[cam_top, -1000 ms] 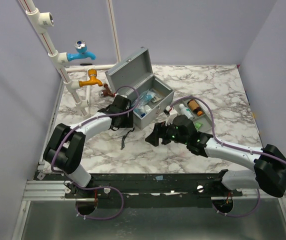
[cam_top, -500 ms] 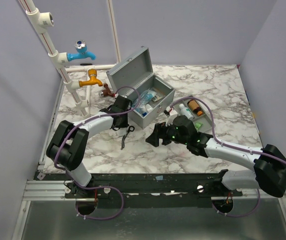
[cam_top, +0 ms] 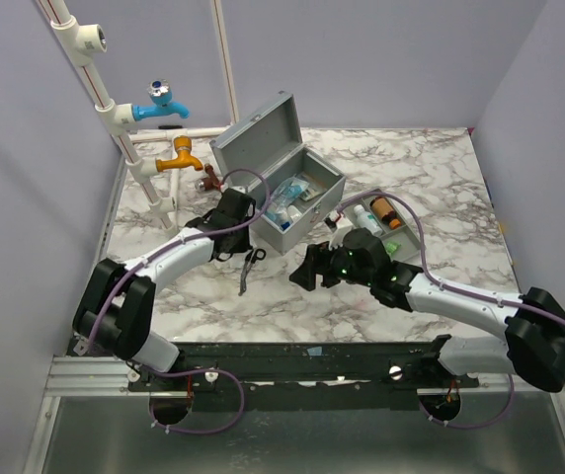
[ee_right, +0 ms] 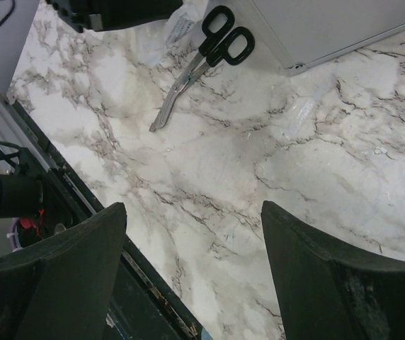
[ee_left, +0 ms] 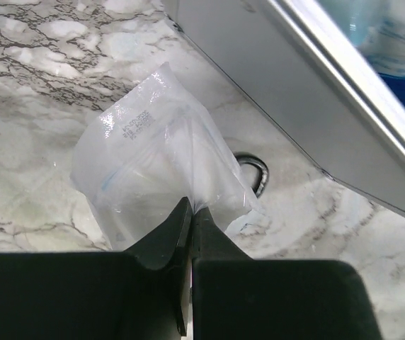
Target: Organize the medicine kit
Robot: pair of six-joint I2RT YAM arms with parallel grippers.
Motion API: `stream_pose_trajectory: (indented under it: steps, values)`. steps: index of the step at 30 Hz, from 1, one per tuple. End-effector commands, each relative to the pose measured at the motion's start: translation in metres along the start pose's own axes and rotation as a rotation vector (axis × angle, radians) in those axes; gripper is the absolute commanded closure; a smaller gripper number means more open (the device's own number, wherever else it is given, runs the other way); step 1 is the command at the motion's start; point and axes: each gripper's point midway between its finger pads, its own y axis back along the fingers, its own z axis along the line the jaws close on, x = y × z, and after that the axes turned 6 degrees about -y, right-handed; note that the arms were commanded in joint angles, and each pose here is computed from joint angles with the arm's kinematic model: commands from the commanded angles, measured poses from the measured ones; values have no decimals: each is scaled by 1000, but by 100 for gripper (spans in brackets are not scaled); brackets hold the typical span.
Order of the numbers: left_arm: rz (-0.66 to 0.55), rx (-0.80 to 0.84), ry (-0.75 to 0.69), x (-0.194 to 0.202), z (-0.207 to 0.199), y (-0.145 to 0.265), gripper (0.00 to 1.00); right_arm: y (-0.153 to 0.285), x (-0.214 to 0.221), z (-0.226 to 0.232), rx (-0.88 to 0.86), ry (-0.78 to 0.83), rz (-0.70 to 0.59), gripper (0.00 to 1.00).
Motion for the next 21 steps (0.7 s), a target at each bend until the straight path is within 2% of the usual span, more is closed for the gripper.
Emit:
stream_pose_trajectory:
  steps: [1,6,12,17,21]
  values:
    - [-22,60,12,-3,-17,35,100,8,-10,-6,55,22,-32,20]
    - [-94,127,1,-10,-28,77,100,22,-32,-15,139,47,-128,20]
    - [-200,236,-9,-44,-46,125,100,43,-61,-19,206,69,-261,18]
    - [-237,388,-22,-74,-81,147,100,58,-79,-22,252,55,-348,18]
    - [-266,466,-12,-99,-104,150,100,70,-79,-31,300,37,-369,17]
